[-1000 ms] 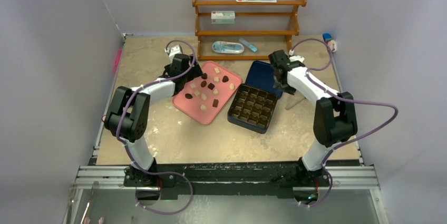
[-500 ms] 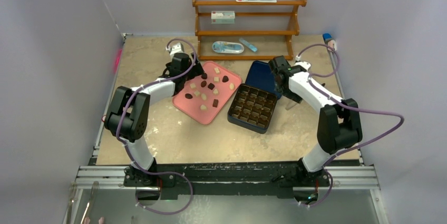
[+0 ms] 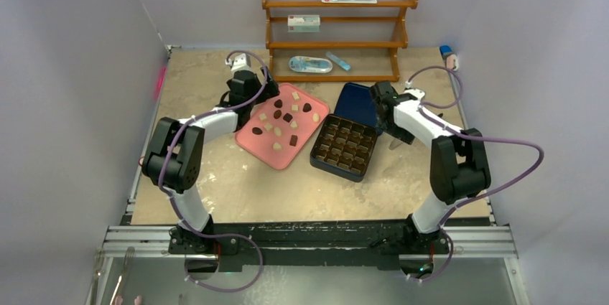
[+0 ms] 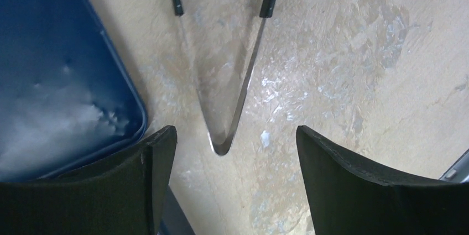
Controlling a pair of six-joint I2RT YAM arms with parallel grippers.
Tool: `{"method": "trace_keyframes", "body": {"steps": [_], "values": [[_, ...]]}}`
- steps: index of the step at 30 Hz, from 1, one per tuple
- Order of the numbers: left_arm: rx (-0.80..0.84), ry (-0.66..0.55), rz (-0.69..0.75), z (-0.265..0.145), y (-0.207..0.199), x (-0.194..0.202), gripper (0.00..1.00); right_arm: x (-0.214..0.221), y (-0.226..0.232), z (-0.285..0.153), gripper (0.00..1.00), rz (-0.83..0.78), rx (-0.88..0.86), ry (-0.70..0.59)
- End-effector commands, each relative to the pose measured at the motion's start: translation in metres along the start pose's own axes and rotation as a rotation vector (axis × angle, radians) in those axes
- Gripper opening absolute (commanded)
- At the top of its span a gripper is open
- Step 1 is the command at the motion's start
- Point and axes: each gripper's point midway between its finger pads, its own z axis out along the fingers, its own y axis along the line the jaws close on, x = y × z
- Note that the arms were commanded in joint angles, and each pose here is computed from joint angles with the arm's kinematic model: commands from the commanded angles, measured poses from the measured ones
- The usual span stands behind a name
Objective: Pack the chocolate
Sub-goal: Pick up the clamp at the center of the board.
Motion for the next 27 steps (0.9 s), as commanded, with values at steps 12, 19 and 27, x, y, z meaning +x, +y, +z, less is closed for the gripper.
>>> {"method": "trace_keyframes", "body": {"steps": [12, 19, 27], "values": [[0.096, -0.083, 0.02, 0.018, -0.011, -0.01, 0.99, -0.006, 0.006, 0.045, 0.81, 0.069, -0.049, 0.057], [0.11, -0.095, 0.036, 0.026, -0.013, -0.01, 0.99, -0.008, 0.014, 0.054, 0.81, 0.075, -0.061, 0.075], [0.125, -0.1, 0.036, 0.032, -0.012, -0.011, 0.99, -0.009, 0.014, 0.061, 0.81, 0.099, -0.053, 0.104]]}}
